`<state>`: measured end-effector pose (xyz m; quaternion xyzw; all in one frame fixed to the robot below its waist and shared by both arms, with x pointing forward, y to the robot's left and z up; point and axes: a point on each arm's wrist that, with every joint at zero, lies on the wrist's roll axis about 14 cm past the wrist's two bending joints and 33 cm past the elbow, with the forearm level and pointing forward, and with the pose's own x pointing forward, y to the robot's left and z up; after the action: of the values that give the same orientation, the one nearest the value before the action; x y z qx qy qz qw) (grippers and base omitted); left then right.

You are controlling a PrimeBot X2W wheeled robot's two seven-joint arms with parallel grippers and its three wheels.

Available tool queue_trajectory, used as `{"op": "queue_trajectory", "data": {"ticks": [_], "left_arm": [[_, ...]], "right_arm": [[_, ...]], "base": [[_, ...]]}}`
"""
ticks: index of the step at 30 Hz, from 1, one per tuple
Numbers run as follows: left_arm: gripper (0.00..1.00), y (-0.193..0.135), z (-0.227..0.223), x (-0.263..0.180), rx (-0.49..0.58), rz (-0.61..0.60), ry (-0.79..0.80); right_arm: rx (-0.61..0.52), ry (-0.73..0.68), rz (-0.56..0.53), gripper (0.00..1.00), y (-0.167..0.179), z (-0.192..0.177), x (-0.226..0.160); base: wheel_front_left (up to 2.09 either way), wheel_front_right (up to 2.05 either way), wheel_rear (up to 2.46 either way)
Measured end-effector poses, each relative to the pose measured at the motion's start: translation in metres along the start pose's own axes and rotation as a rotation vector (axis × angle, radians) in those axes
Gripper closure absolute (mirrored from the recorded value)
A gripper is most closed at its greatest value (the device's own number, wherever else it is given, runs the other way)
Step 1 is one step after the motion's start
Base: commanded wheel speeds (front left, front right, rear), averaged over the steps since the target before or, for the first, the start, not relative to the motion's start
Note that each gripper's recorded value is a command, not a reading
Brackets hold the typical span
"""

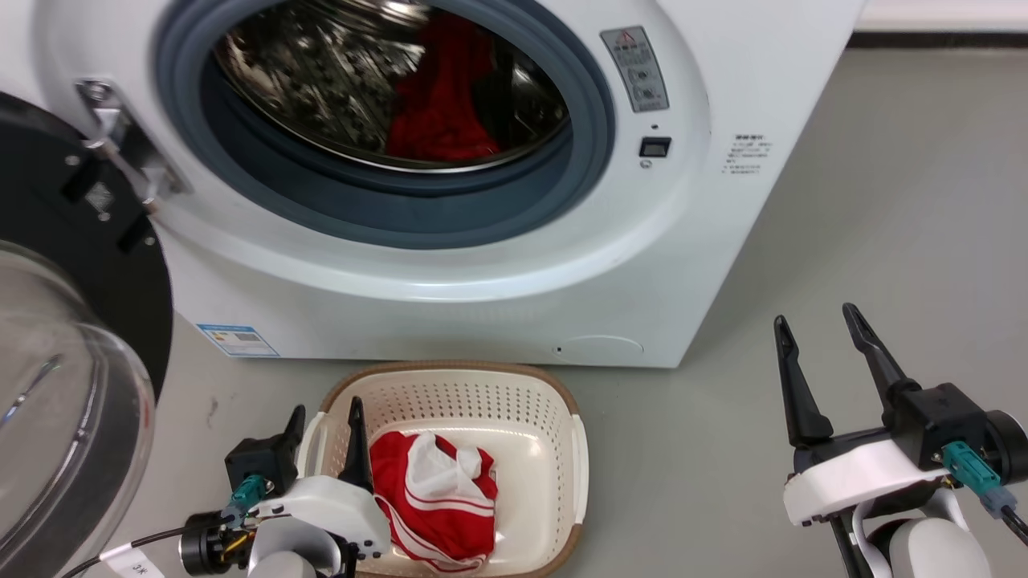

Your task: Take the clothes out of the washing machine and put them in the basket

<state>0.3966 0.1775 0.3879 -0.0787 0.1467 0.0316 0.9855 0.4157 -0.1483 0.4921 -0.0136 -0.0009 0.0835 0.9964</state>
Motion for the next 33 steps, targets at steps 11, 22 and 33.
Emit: {"op": "queue_trajectory", "data": {"ticks": [11,22,33], "left_arm": [[0.0,-0.017,0.099,-0.016,0.022,-0.056,-0.31],[0.0,-0.027,0.133,0.026,0.047,-0.09,-0.382],[0.0,-0.045,0.125,0.108,0.067,-0.147,-0.344]], "right_arm": [[-0.012,-0.053,0.006,0.0,0.004,0.027,-0.007],[-0.019,-0.034,-0.026,0.0,-0.01,0.018,0.011],[0.011,-0.022,-0.026,0.0,-0.016,-0.01,0.053]], "base": [[0.0,0.0,0.0],[0.0,0.0,0.0],[0.0,0.0,0.0]]}}
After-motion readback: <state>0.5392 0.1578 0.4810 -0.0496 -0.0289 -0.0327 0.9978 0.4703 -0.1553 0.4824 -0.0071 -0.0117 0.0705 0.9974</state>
